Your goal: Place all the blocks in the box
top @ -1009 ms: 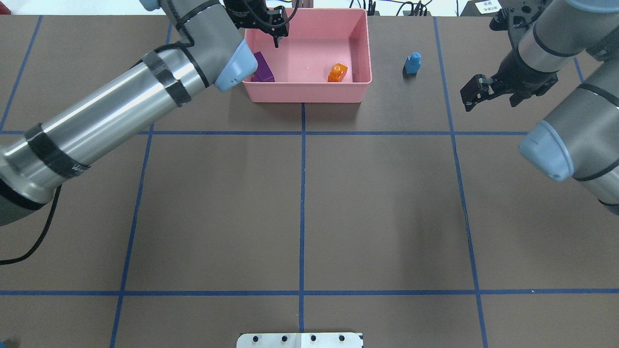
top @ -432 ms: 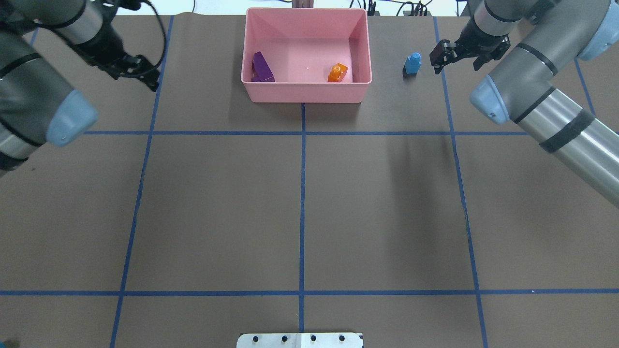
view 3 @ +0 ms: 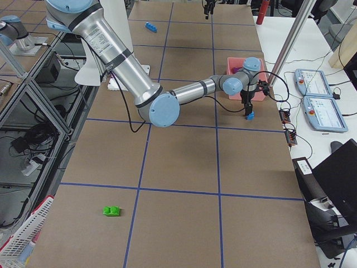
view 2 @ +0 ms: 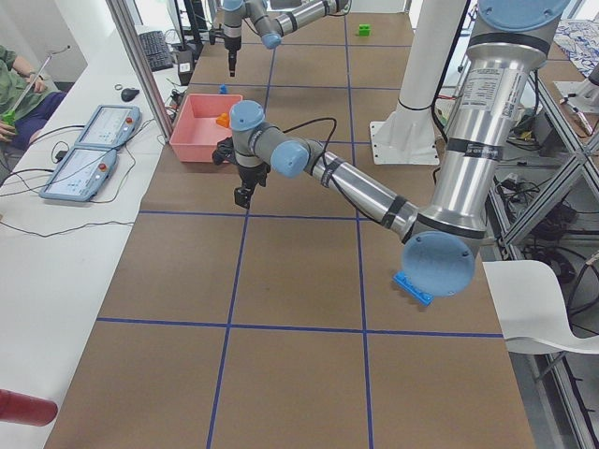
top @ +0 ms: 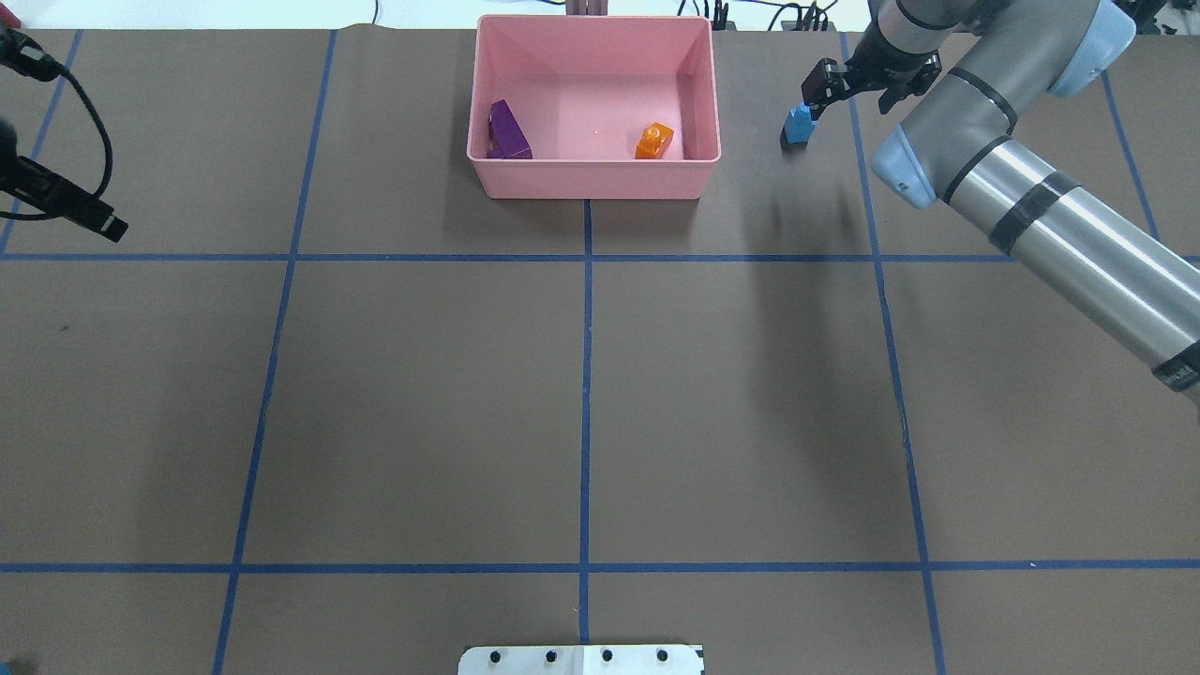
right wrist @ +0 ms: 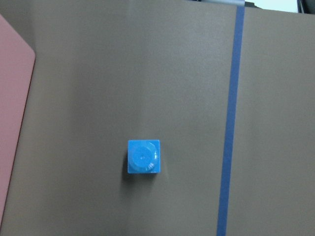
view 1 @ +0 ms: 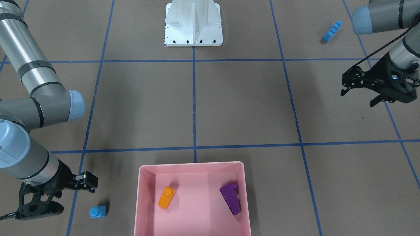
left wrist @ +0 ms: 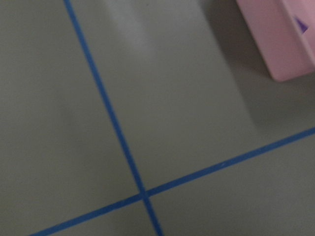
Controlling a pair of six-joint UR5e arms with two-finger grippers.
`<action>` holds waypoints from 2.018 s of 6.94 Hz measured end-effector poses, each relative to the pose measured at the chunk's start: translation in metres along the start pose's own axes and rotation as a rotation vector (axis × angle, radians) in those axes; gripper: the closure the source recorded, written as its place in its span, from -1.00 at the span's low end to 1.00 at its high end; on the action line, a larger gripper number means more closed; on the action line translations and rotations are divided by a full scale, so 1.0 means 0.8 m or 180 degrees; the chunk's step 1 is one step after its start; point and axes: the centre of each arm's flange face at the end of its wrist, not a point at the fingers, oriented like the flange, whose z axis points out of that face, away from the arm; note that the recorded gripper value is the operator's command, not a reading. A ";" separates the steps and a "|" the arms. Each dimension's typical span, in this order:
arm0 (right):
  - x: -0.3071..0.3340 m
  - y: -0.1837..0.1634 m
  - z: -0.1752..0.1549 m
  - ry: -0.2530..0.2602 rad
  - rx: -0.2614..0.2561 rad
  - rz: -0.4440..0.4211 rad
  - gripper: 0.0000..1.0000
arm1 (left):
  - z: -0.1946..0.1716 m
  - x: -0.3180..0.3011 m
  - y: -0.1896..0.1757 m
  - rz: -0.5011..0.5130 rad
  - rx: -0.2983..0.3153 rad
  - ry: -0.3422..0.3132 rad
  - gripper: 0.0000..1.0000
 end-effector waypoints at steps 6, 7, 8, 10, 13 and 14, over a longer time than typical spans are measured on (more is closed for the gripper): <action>-0.044 -0.015 0.094 0.0202 0.0213 -0.0002 -0.18 | -0.008 -0.001 0.018 0.0009 -0.0003 0.0060 -1.00; -0.045 -0.011 0.102 0.0223 0.0215 -0.0013 0.85 | -0.007 -0.001 0.017 0.0008 -0.0004 0.0060 -1.00; -0.045 -0.010 0.105 0.0229 0.0215 -0.0018 1.00 | -0.007 -0.001 0.017 0.0006 -0.0006 0.0060 -1.00; -0.051 -0.018 0.095 0.0211 0.0253 -0.0021 1.00 | -0.007 -0.001 0.017 -0.0015 -0.0005 0.0060 -1.00; -0.042 -0.056 0.040 0.0111 0.0413 0.0060 1.00 | -0.008 0.002 0.015 -0.0110 0.0004 0.0069 -1.00; -0.054 -0.074 -0.001 -0.0014 0.0478 0.0182 1.00 | -0.008 0.003 0.015 -0.0115 0.0004 0.0069 -1.00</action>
